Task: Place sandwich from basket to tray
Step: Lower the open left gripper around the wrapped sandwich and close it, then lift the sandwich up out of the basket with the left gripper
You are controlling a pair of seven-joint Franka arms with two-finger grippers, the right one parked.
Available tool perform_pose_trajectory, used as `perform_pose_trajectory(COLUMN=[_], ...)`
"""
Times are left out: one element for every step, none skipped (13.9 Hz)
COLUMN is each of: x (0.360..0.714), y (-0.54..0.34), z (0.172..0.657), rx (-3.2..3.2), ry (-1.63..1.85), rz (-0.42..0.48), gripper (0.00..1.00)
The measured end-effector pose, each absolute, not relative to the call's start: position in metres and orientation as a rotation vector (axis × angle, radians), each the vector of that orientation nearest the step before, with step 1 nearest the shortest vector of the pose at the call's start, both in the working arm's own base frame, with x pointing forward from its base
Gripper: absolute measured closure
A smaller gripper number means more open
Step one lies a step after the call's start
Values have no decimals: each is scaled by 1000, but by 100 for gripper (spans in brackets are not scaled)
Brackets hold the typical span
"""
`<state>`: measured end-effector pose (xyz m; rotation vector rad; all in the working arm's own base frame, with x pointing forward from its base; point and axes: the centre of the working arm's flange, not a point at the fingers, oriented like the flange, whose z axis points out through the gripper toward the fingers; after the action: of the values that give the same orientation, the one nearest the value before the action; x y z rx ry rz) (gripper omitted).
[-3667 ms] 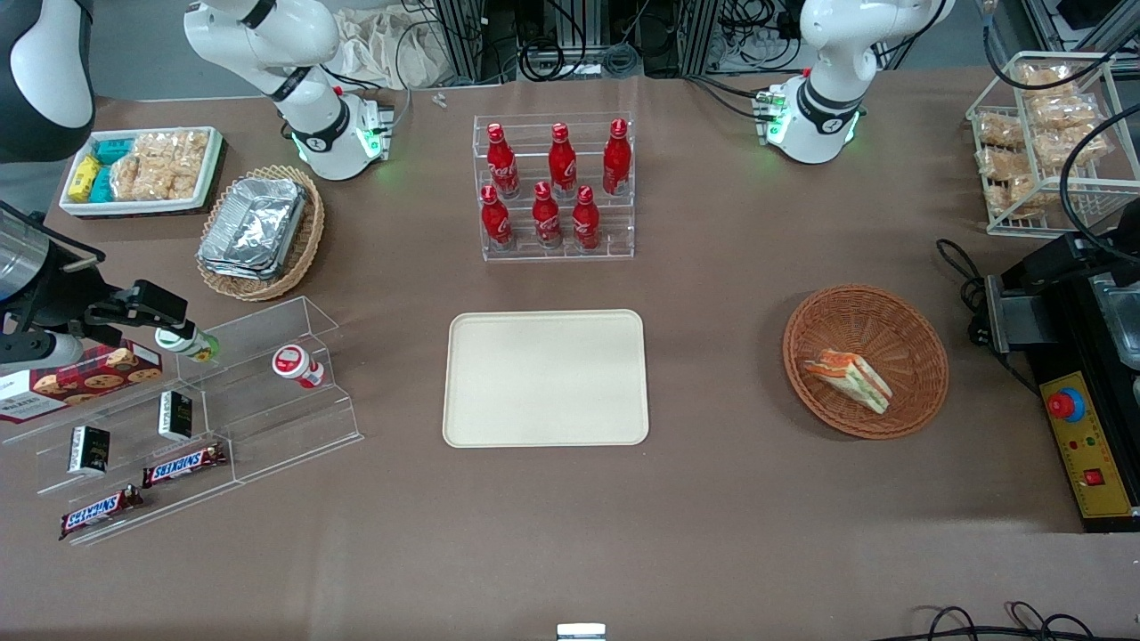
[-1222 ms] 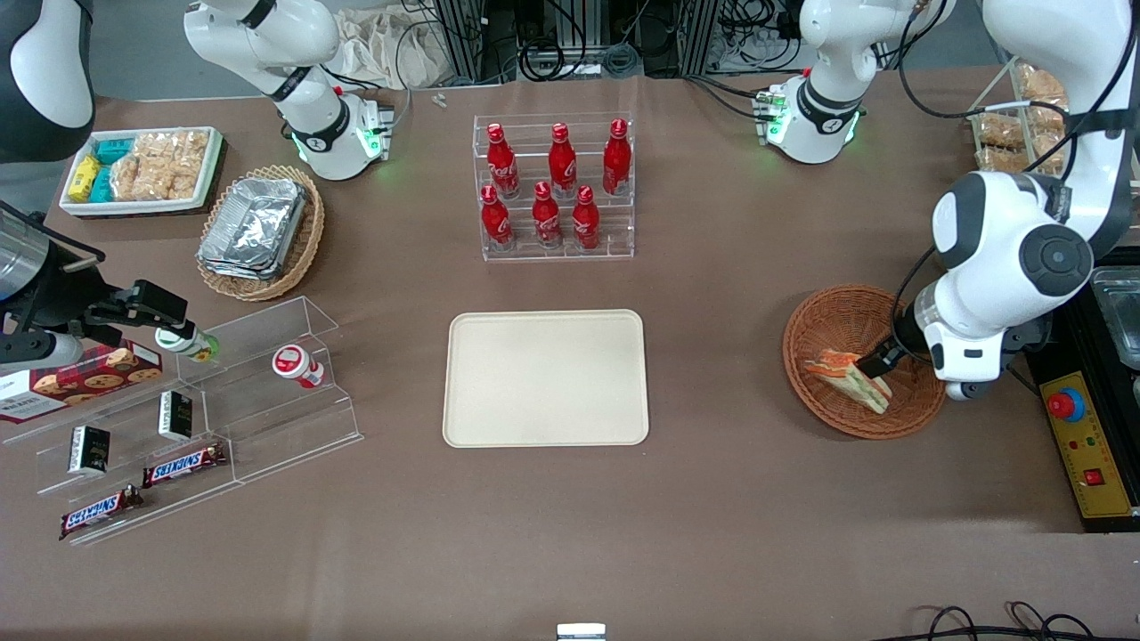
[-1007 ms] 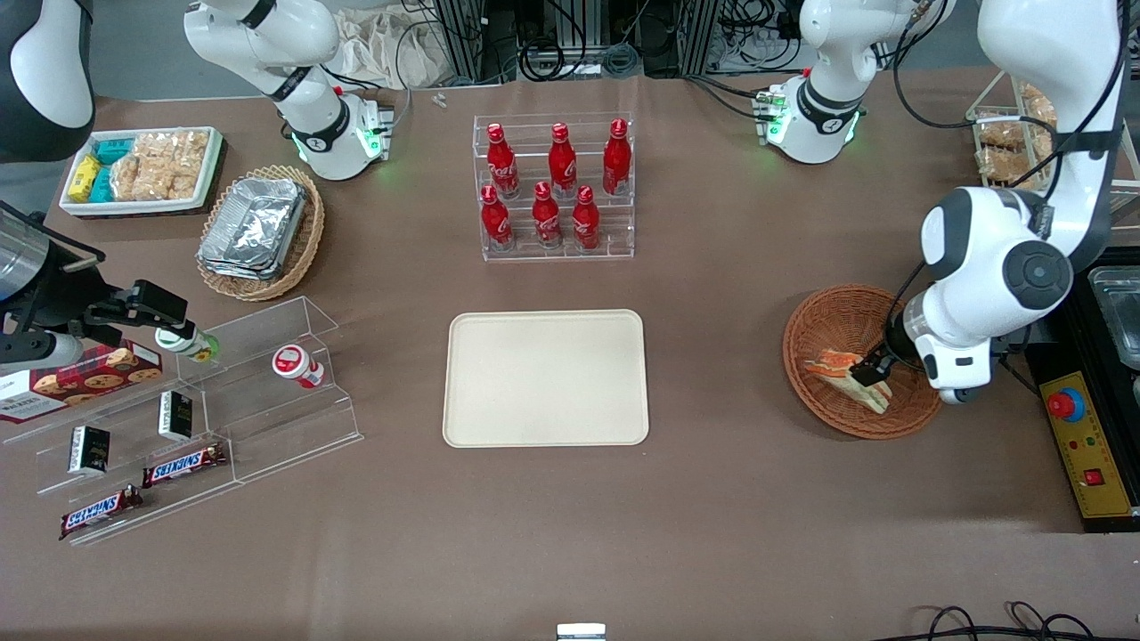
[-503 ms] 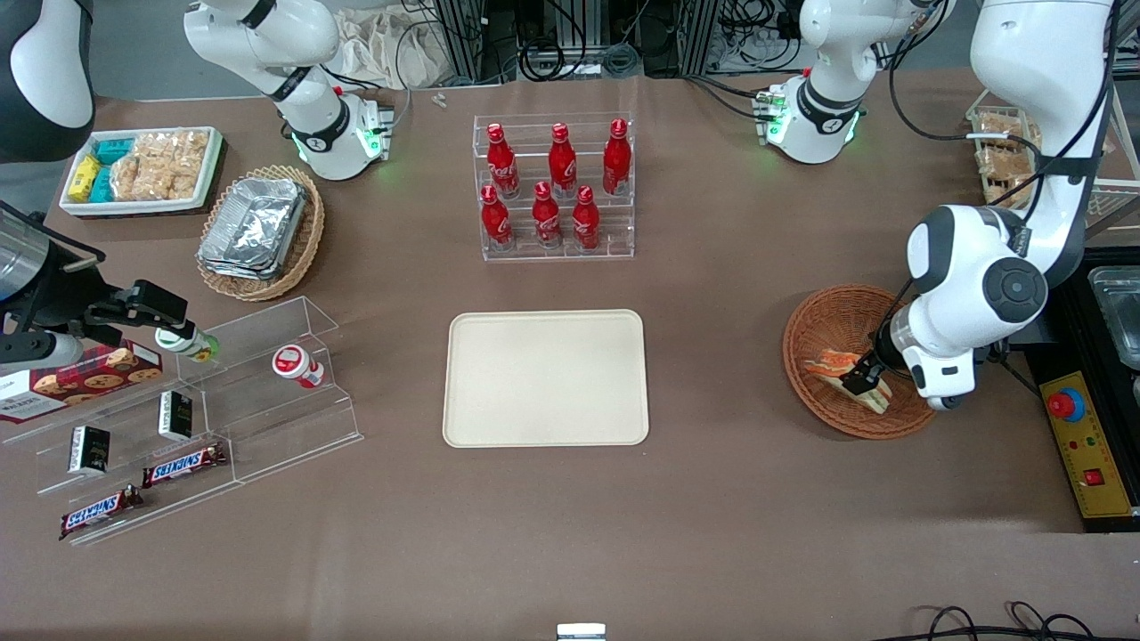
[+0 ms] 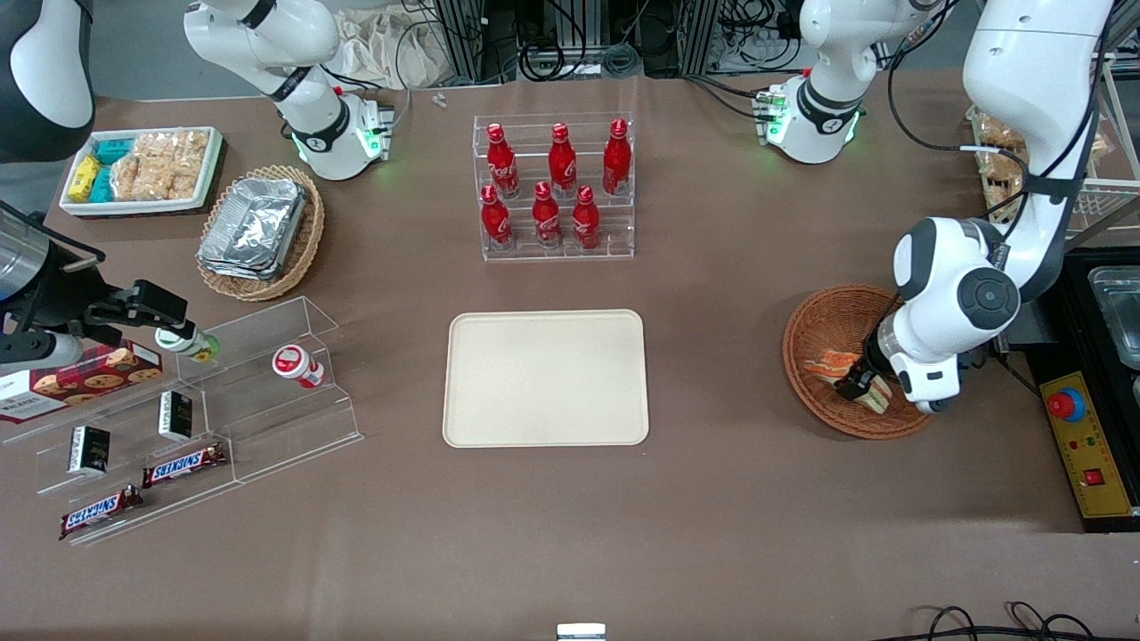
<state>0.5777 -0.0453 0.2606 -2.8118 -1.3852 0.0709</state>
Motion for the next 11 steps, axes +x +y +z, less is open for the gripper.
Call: perform_pose_trajectory(x=[578,577,577,577,577,577,578,578,578,579,580], y=[-45,-45,-45,-45,-45,-44,-44,-44,-44,-44,-44], z=[259,257,254,251,249,247,246,246,247,248,249], rx=[-2811,-2810,-2811,-2811,-2810,-2810,-2808,-2805,-2803,-2800,-2795], ry=[-1381,-1376,-1368,-1363,-1363,-1364,-1369,-1376,-1384,-1394,-1406], rz=[73,73,72,73,75,76,75,73,69,64,59], gripper=[1,2,2,5,5,14,24,37,48,56,65])
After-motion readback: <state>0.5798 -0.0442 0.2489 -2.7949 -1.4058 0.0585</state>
